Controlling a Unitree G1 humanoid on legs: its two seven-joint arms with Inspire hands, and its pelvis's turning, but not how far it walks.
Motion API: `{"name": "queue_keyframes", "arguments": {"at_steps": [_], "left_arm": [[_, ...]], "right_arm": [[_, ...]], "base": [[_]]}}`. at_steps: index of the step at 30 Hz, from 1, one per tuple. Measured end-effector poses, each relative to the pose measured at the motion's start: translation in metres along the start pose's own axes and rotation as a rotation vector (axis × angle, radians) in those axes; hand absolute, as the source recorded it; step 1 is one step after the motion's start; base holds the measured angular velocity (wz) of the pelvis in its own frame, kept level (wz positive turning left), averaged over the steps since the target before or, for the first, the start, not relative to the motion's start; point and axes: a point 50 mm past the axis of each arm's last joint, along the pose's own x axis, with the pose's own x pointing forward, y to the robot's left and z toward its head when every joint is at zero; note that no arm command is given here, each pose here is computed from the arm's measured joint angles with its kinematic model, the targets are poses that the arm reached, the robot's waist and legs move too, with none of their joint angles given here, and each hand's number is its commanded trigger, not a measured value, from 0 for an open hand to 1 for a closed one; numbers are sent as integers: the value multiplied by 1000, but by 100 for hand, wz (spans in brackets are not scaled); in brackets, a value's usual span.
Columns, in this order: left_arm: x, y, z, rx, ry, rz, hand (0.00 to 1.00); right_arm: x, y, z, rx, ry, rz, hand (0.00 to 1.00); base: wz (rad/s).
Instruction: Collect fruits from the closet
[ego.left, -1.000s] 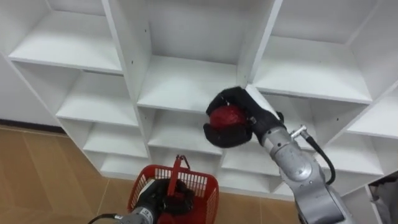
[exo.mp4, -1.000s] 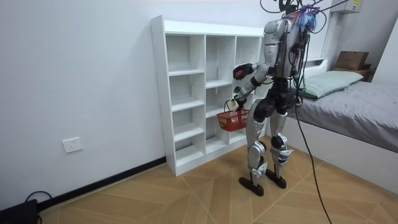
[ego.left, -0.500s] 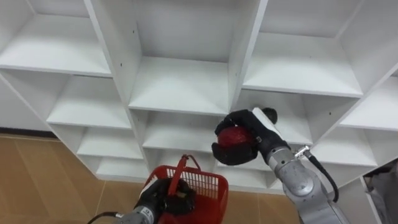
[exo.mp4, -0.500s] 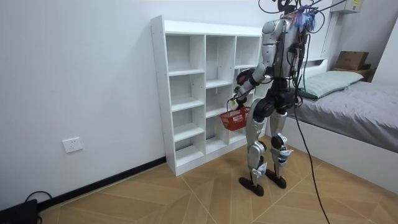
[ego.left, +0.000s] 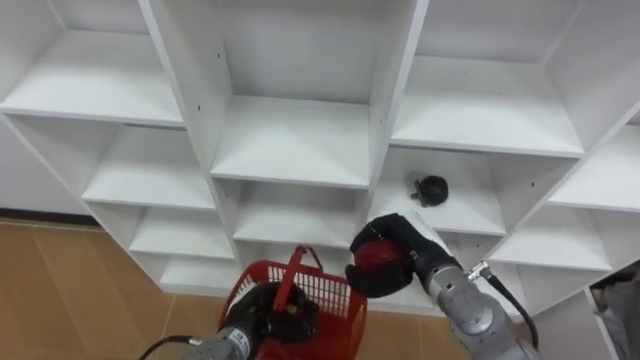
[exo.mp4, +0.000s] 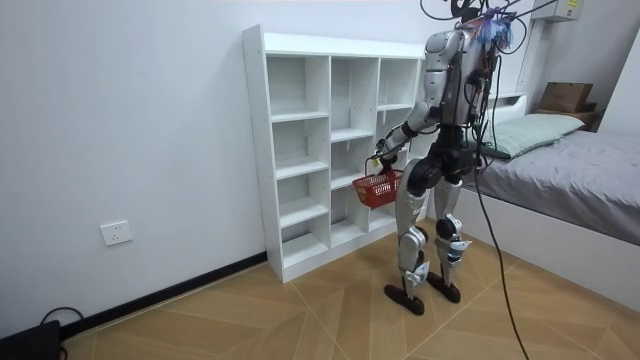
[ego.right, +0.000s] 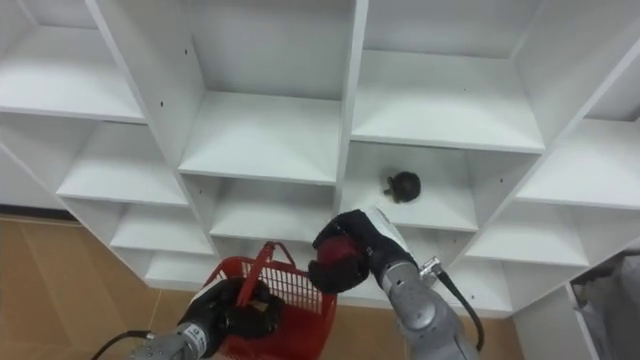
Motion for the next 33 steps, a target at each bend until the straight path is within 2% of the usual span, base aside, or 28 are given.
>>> {"name": "queue_keyframes", "arguments": {"at_steps": [13, 23, 33], "left_arm": [[1, -12, 16, 35, -90, -64, 100], [2, -16, 15, 50, -86, -94, 100], [2, -17, 15, 50, -86, -98, 100]], "right_arm": [[4, 5, 5, -88, 1, 2, 100], [6, 16, 14, -117, -26, 37, 100], [10, 15, 24, -171, -54, 42, 100]], "base": [[-4], [1], [1]]}}
